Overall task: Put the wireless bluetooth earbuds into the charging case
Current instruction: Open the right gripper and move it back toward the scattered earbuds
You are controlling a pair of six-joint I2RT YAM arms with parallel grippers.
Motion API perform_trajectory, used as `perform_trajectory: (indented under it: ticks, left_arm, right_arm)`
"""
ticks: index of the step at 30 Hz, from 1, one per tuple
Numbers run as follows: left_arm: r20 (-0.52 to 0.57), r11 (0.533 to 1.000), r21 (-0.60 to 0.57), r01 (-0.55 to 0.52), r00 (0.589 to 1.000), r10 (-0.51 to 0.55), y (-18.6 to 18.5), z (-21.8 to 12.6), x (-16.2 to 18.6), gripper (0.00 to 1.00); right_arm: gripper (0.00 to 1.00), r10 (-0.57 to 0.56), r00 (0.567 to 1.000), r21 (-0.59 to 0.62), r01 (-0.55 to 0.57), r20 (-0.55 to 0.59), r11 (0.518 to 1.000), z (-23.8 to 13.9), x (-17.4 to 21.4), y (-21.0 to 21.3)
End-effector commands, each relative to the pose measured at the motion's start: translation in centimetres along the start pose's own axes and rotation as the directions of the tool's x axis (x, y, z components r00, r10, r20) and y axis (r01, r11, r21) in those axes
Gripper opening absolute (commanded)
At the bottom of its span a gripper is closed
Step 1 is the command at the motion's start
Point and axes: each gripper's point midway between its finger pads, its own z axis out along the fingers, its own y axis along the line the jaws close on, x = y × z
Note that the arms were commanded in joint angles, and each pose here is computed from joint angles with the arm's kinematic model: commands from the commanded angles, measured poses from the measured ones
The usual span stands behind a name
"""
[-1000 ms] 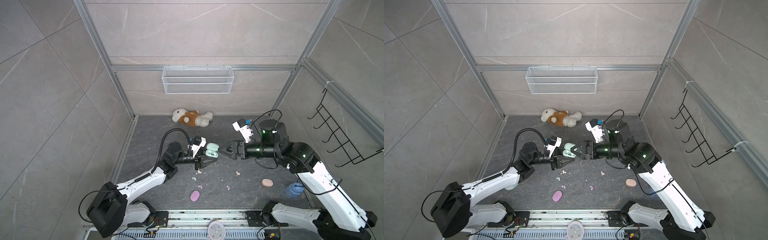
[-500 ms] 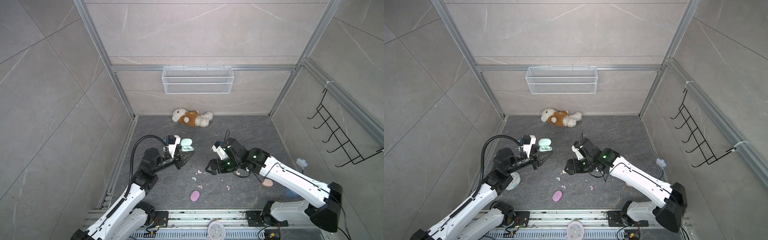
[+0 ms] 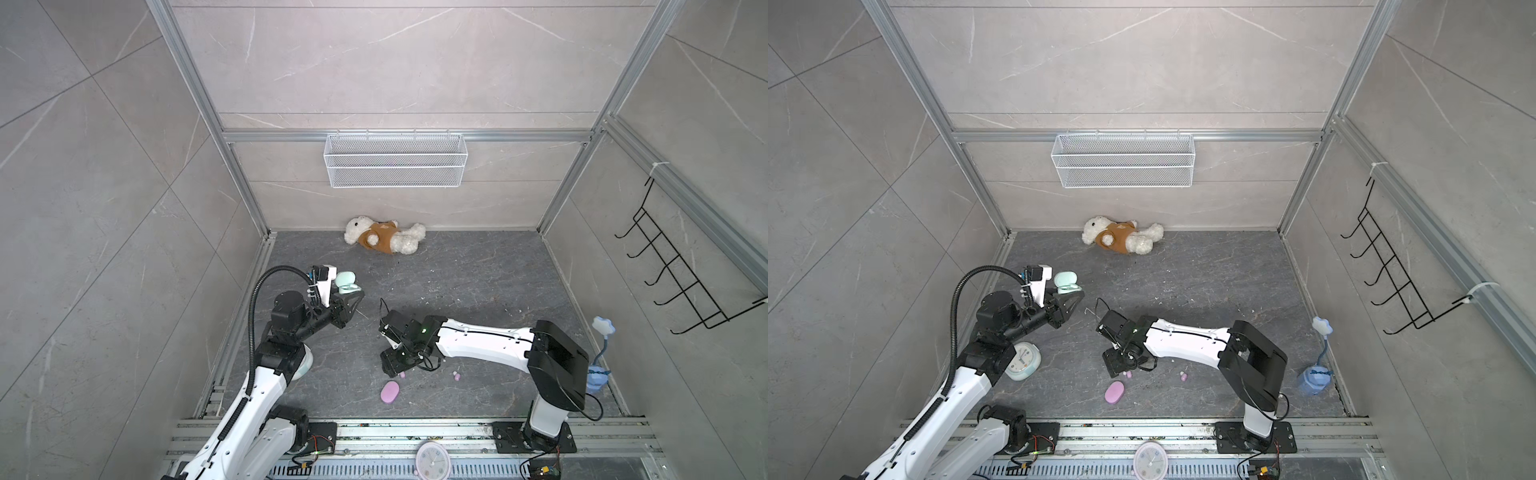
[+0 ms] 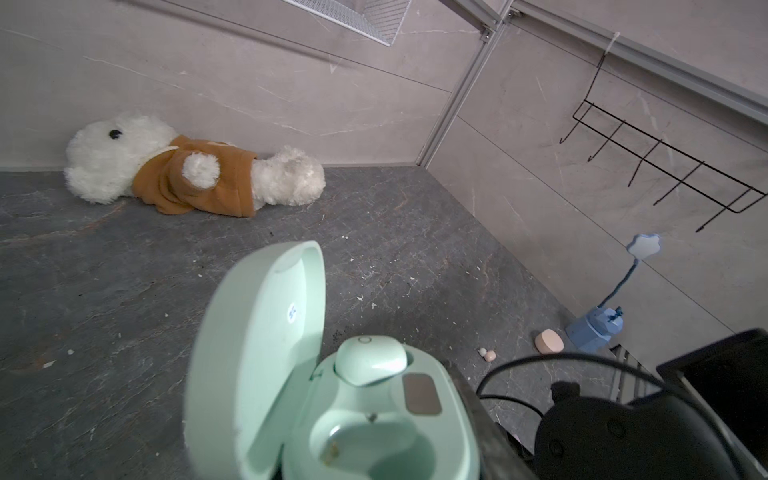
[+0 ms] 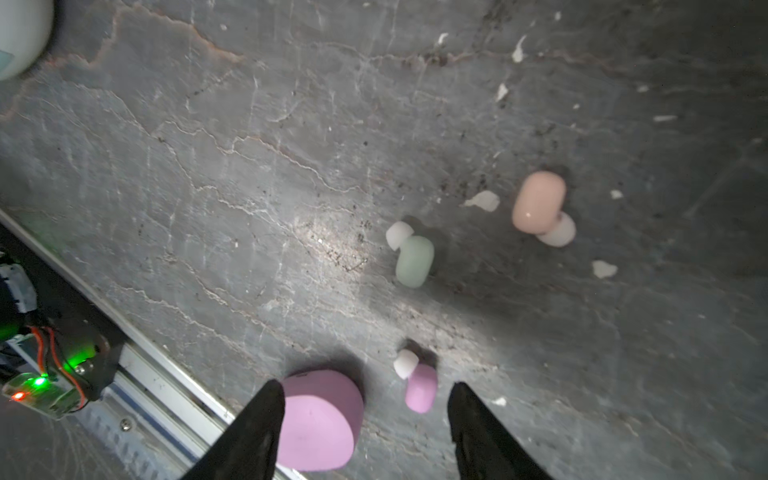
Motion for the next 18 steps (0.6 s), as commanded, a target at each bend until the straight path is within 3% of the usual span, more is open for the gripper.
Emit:
perform_trajectory:
  ticks: [1,18]
  left_arm:
    - [0.065,0.999,0.050,-0.021,0.998,0.017,-0.8,-0.1,-3.0,0.17]
    - [0.068,0.998,0.054,-0.033,0.997,0.029,-0.4,-0.1,-2.9,0.17]
  right_arm:
    - [0.64,-0.027,0.999,-0.002,0.028,0.036,1.000,0.4,-2.0,0.8]
    - [0.69,-0.004,0.999,0.015,0.004,-0.031,1.000,3.7,-3.0,-0.6]
